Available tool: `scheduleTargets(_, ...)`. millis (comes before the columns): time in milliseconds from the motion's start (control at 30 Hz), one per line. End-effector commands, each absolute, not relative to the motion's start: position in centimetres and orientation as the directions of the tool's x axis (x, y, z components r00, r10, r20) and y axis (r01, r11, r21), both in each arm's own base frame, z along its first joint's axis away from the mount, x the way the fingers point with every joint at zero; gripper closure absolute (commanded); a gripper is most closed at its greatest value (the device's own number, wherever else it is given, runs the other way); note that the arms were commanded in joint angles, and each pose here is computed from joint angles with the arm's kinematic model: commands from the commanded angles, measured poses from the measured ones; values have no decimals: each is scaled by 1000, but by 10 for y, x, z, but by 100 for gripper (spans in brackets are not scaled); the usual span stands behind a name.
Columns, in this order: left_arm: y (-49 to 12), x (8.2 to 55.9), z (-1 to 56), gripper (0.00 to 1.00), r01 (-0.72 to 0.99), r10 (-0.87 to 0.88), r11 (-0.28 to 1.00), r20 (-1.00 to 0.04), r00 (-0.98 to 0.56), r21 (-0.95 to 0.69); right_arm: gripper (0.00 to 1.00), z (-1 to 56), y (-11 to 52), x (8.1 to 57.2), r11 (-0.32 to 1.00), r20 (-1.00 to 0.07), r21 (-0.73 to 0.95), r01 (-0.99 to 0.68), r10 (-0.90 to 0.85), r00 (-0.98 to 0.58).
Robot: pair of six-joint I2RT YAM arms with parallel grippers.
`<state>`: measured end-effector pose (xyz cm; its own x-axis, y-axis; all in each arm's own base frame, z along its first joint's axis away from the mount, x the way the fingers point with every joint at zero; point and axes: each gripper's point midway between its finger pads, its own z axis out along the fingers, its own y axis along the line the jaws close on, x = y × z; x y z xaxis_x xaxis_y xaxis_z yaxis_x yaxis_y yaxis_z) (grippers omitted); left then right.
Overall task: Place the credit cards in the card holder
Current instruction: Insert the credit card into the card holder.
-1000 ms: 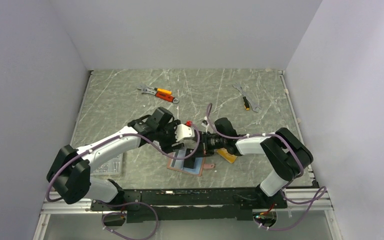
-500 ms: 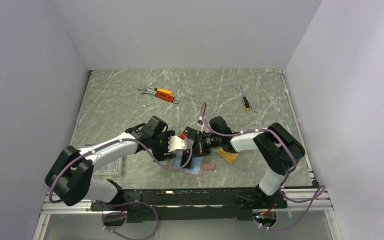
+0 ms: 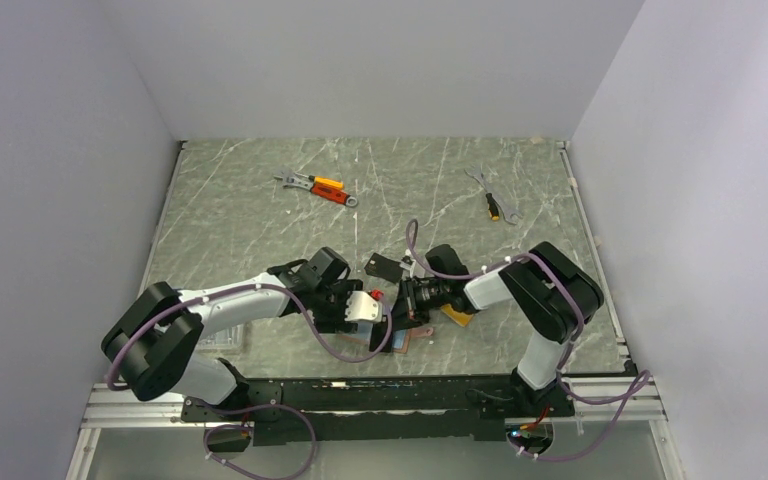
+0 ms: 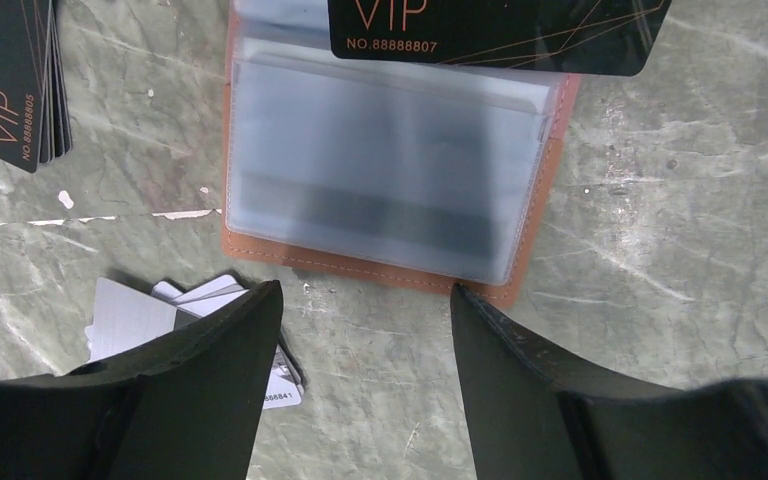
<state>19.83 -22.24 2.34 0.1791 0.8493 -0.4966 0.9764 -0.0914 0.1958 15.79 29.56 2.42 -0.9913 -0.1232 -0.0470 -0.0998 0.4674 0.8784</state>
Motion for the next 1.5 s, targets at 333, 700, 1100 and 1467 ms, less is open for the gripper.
scheduleTargets(333, -228, 192, 8, 38, 967, 866, -171, -440, 239, 189, 100, 27, 294, 188, 449, -73, 884, -134, -149, -986)
scheduleTargets(700, -229, 174, 3, 46, 969, 866, -203, -436, 245, 142, 100, 18, 295, 199, 470, -74, 875, -114, -103, -992)
scheduleTargets(1100, -224, 145, 3, 58, 971, 870, -230, -434, 235, 65, 100, 15, 287, 202, 505, -103, 858, -91, -5, -995)
scheduleTargets(1467, -225, 121, -1, 68, 963, 869, -269, -434, 239, -10, 100, 26, 286, 208, 493, -153, 864, -104, 60, -986)
